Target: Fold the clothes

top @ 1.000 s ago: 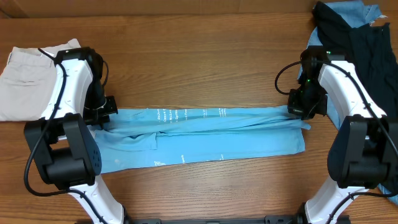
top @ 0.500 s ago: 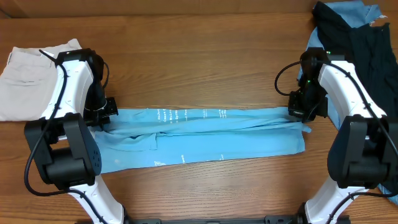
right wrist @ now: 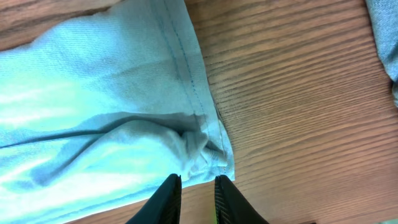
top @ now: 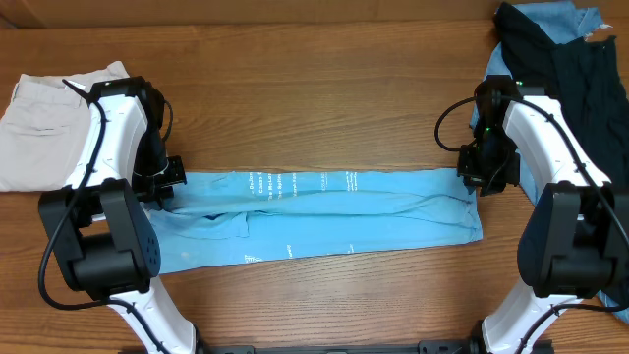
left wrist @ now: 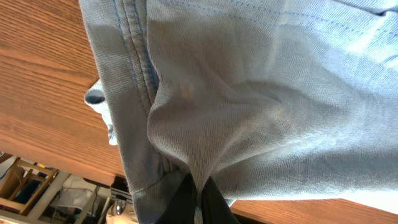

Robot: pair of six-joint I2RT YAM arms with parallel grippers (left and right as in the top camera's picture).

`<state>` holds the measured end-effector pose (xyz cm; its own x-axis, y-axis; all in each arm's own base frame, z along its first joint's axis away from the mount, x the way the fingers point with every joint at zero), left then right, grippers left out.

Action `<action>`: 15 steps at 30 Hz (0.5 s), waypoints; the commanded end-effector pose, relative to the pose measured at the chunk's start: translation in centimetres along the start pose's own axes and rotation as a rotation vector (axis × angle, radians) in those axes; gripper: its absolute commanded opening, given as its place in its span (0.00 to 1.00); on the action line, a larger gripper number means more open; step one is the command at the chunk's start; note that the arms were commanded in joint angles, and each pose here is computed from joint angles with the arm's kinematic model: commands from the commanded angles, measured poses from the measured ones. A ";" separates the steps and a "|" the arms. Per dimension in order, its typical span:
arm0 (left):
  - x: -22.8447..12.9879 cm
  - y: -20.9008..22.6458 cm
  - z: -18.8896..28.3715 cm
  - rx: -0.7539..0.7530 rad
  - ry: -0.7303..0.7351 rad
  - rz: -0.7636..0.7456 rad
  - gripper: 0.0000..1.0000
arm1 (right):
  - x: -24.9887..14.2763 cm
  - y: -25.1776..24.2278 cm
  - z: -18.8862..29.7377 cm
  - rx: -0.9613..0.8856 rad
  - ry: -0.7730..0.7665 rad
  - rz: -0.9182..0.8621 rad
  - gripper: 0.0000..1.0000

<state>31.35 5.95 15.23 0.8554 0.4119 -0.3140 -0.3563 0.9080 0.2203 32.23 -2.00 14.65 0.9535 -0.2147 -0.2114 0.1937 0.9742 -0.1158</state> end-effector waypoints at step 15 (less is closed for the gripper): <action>-0.9 0.2 0.4 0.014 0.021 0.001 0.04 | 0.0 0.8 0.5 0.099 -0.024 0.016 0.22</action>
<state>30.86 5.88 15.43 0.8446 0.4106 -0.3436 -0.3495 0.9090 0.2271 32.58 -1.77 14.55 0.9577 -0.2111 -0.1955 0.1973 0.9764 -0.0879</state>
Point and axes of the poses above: each gripper's point midway between its finger pads, its own z axis back along the fingers, its own y axis along the line the jaws close on, x = y × z, the point moved 8 cm from there along z, back along the fingers, and after that the axes turned 3 degrees about z, right-handed, at the moved point
